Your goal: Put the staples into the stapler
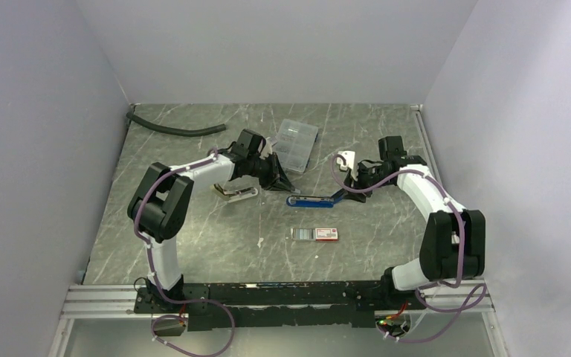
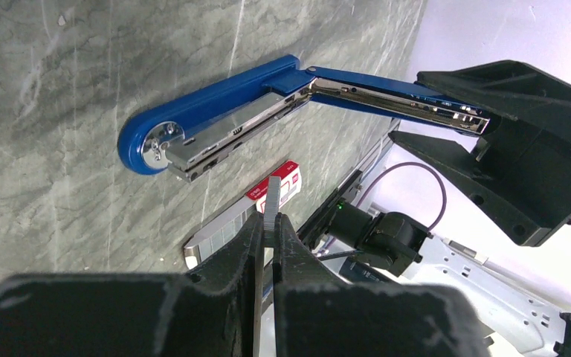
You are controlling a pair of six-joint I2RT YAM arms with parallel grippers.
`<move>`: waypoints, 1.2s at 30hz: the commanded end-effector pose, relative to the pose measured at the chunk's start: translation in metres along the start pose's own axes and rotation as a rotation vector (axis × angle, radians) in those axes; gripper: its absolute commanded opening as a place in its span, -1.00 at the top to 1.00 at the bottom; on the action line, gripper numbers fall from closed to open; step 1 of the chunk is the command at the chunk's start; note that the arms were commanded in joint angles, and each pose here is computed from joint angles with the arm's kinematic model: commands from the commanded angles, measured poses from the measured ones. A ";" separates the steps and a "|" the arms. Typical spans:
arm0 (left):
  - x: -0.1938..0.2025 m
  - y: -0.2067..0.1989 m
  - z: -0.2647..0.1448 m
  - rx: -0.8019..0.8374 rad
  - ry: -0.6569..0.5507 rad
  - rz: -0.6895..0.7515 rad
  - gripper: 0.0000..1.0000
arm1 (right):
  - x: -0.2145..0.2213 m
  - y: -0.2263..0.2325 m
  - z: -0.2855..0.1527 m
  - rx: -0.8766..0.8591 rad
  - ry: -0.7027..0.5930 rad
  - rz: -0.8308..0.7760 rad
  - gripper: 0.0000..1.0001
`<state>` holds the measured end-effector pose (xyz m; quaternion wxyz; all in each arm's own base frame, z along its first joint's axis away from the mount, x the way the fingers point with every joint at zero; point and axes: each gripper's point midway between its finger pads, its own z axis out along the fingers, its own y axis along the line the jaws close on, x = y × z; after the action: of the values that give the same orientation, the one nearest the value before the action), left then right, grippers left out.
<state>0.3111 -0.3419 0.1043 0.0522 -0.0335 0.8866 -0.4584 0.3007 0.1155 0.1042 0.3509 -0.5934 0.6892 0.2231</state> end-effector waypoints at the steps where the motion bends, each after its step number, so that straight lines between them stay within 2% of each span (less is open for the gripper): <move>1: -0.001 -0.021 -0.012 0.061 -0.017 0.041 0.82 | -0.013 -0.002 -0.005 0.052 -0.026 0.007 -0.05; 6: -0.001 -0.021 -0.011 0.063 -0.025 0.046 0.82 | -0.019 -0.001 -0.006 0.097 -0.045 0.086 -0.07; 13: -0.010 -0.022 -0.002 0.062 -0.006 0.123 0.86 | -0.017 -0.010 -0.011 0.175 -0.021 0.137 -0.44; 21: -0.014 -0.017 0.014 0.059 0.057 0.147 0.87 | -0.023 -0.008 -0.016 0.191 -0.039 0.142 -0.64; 36: -0.002 -0.014 0.035 0.055 0.095 0.180 0.94 | -0.027 -0.004 -0.022 0.214 -0.058 0.149 -0.66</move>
<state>0.3110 -0.3723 0.0866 0.0411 0.0496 0.8825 -0.4658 0.2985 0.1158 0.1278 0.3918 -0.4916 0.7521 0.1976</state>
